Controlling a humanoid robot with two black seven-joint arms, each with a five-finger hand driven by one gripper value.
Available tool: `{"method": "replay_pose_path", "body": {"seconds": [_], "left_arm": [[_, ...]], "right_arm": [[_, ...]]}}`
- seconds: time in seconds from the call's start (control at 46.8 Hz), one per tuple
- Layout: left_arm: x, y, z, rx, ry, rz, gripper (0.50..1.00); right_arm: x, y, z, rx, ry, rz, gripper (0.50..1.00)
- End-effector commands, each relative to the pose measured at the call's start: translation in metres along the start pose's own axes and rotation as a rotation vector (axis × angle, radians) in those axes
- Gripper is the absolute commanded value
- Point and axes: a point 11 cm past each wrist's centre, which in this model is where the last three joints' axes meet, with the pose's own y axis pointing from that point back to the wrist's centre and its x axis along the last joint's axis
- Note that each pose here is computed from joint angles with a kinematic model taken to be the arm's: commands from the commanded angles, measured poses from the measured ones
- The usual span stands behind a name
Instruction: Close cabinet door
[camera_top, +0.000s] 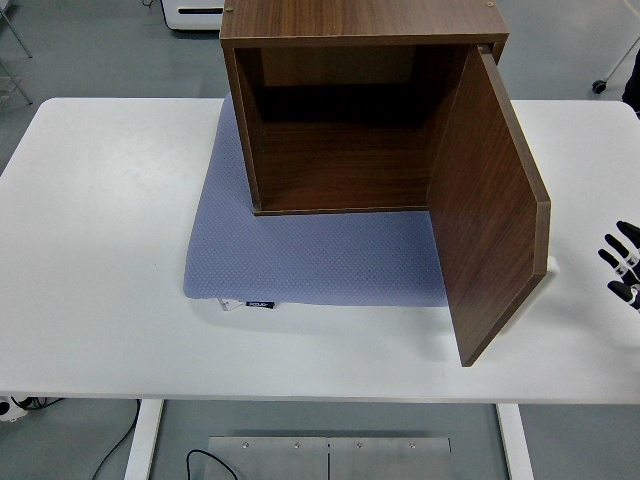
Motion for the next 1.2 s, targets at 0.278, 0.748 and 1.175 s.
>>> {"method": "replay_pose_path", "body": {"seconds": [0.278,0.748,1.175], "left_arm": [[0.001,0.001,-0.005,0.009,0.001,0.003,1.0],[0.001,0.001,-0.005,0.008,0.001,0.001,1.0],[0.001,0.001,-0.005,0.008,0.001,0.001,1.0]], "right_arm": [[0.002,-0.004,-0.008,0.013,0.014,-0.008,1.0],[0.0,-0.008,-0.011,0.023,0.013,-0.018,1.0],[-0.004,-0.014,-0.013,0.031,0.005,-0.044,1.0]]}}
